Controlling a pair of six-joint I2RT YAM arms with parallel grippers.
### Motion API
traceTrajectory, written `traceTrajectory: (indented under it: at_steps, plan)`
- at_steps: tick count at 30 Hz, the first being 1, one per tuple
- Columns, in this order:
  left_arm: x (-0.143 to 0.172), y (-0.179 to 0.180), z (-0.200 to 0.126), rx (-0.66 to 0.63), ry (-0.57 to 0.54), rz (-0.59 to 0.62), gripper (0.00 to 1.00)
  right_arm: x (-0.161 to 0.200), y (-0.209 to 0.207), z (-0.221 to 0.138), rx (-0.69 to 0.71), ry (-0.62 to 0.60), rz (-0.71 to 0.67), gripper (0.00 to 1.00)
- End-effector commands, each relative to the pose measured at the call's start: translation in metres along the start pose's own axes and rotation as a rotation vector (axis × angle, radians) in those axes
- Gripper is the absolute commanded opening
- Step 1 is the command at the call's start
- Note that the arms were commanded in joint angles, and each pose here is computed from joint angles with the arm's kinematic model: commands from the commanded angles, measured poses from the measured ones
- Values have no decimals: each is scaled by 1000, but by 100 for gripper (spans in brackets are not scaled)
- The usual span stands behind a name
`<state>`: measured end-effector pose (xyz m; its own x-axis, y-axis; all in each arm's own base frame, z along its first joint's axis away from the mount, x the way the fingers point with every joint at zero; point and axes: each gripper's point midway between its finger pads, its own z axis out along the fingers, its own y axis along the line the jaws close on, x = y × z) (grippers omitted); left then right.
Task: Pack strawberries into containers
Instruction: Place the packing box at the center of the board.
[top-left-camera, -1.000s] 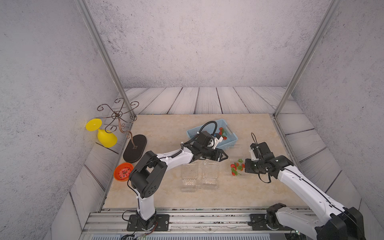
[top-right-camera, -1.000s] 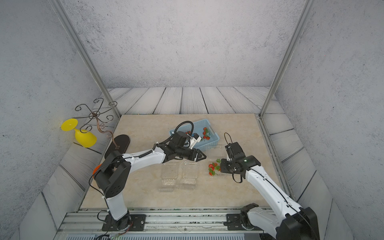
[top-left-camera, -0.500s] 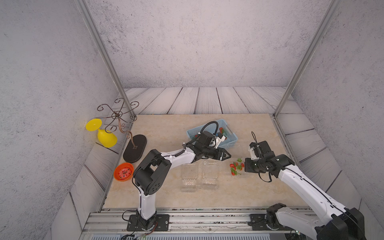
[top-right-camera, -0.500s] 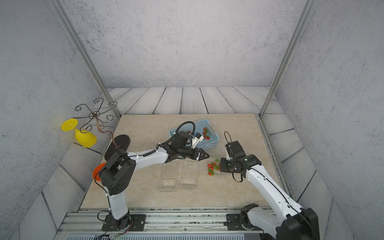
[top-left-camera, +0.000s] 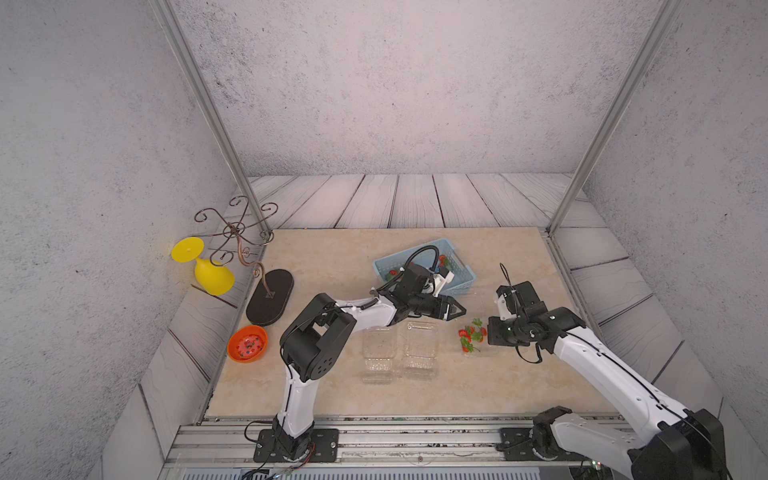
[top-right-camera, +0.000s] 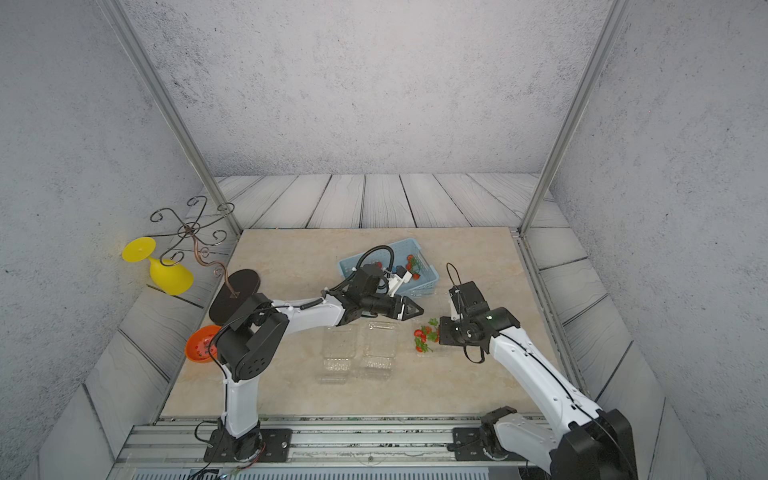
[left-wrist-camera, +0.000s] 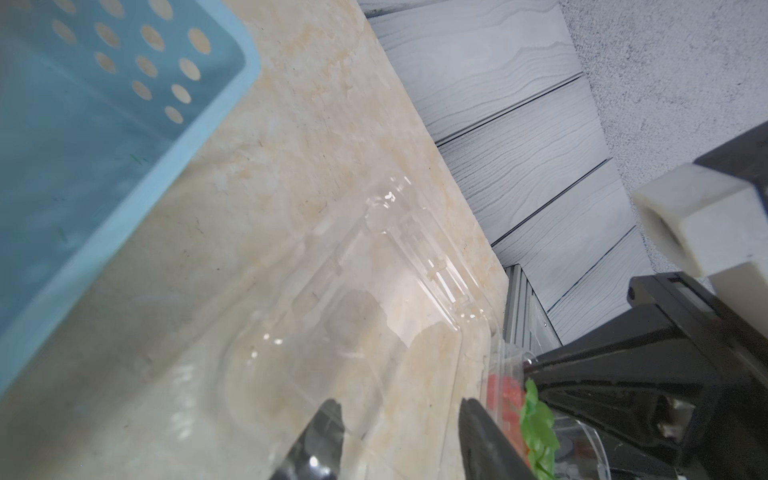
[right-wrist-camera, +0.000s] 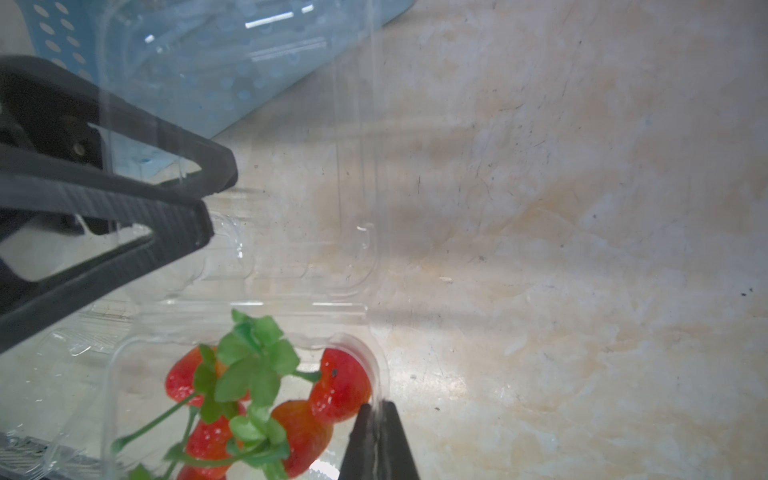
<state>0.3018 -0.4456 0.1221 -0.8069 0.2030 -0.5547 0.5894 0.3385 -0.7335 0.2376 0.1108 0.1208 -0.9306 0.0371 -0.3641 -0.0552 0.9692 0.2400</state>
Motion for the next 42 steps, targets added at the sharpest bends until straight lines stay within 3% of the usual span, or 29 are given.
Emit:
traceTrajectory:
  at_steps: [1,8,27,37,42]
  plan:
    - [-9,-9,1,35,-43,60,49,6,-9,8,51,44,-26,6]
    - [-15,-6,4,37,-79,102,49,5,-16,29,104,96,-26,7]
    - [-12,19,11,55,-116,72,49,-36,-16,67,136,-17,-36,11]
    - [-2,41,19,71,-128,29,49,-46,-19,95,154,-28,-53,19]
    - [-1,41,19,67,-125,42,49,-57,-17,91,151,-78,-48,21]
